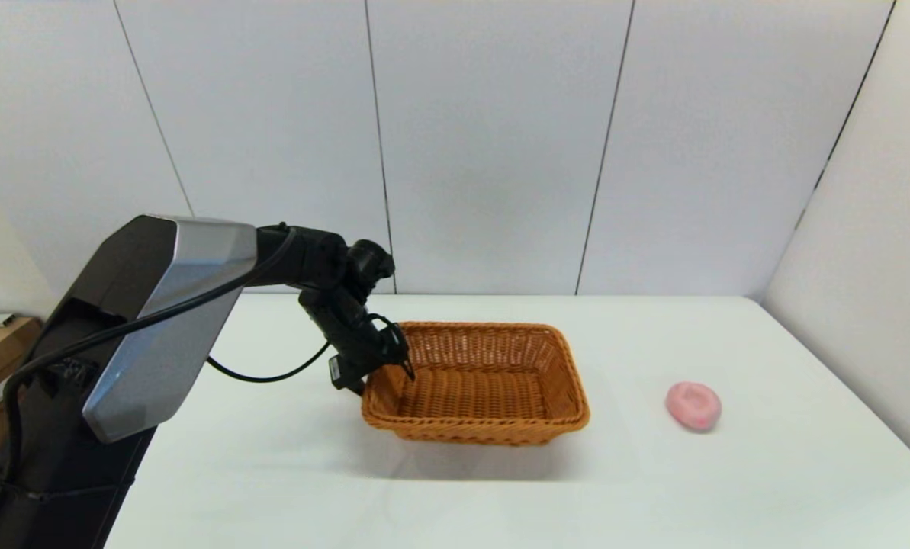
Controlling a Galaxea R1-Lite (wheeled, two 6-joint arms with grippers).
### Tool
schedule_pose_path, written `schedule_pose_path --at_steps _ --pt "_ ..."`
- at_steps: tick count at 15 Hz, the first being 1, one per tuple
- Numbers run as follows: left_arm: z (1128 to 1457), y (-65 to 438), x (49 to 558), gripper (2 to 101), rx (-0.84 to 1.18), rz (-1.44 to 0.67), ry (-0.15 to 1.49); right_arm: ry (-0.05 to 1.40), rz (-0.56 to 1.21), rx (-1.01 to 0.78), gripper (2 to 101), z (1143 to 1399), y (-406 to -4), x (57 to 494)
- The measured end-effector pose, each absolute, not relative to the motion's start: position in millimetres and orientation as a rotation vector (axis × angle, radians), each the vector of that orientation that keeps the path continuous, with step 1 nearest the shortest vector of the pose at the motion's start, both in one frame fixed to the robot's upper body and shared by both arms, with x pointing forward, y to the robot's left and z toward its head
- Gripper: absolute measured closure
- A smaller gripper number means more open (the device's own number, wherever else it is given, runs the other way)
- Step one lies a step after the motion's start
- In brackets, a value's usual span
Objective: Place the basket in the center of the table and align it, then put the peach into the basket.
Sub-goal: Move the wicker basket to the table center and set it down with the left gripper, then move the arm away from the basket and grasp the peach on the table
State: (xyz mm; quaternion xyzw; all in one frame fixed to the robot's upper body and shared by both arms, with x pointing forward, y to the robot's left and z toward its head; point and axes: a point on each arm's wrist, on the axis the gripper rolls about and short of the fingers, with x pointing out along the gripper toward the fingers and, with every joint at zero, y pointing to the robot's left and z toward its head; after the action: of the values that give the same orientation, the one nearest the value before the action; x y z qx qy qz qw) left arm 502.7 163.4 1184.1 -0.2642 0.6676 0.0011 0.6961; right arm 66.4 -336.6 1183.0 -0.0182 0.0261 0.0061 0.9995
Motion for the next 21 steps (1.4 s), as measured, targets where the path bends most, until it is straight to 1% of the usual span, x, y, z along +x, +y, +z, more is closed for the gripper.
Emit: schedule_pose_path --at_steps 2,4,8,12,14,16,18,21 --pt "1193 165 503 31.0 -0.593 -0.013 1.464 0.052 0.012 -0.036 5.0 1183 -337 66" --pt "1212 180 505 25.2 -0.602 -0.035 1.407 0.051 0.012 -0.036 5.0 1183 -337 66" --pt "1266 232 502 17.7 -0.638 -0.042 1.264 0.051 0.012 -0.037 5.0 1183 -337 66" --pt "1324 299 471 13.0 -0.607 -0.018 1.171 0.052 0.013 -0.036 5.0 1183 -337 66" --pt "1347 324 443 11.3 -0.589 -0.004 1.139 0.051 0.014 -0.036 5.0 1183 -337 66" --pt "1363 343 406 9.9 -0.559 -0.002 1.097 0.05 0.014 -0.036 5.0 1183 -337 66" --pt "1375 356 363 8.9 -0.528 -0.002 1.044 0.051 0.012 -0.036 5.0 1183 -337 66" --pt "1381 361 287 7.8 -0.463 -0.011 0.943 0.052 0.012 -0.036 5.0 1183 -337 66"
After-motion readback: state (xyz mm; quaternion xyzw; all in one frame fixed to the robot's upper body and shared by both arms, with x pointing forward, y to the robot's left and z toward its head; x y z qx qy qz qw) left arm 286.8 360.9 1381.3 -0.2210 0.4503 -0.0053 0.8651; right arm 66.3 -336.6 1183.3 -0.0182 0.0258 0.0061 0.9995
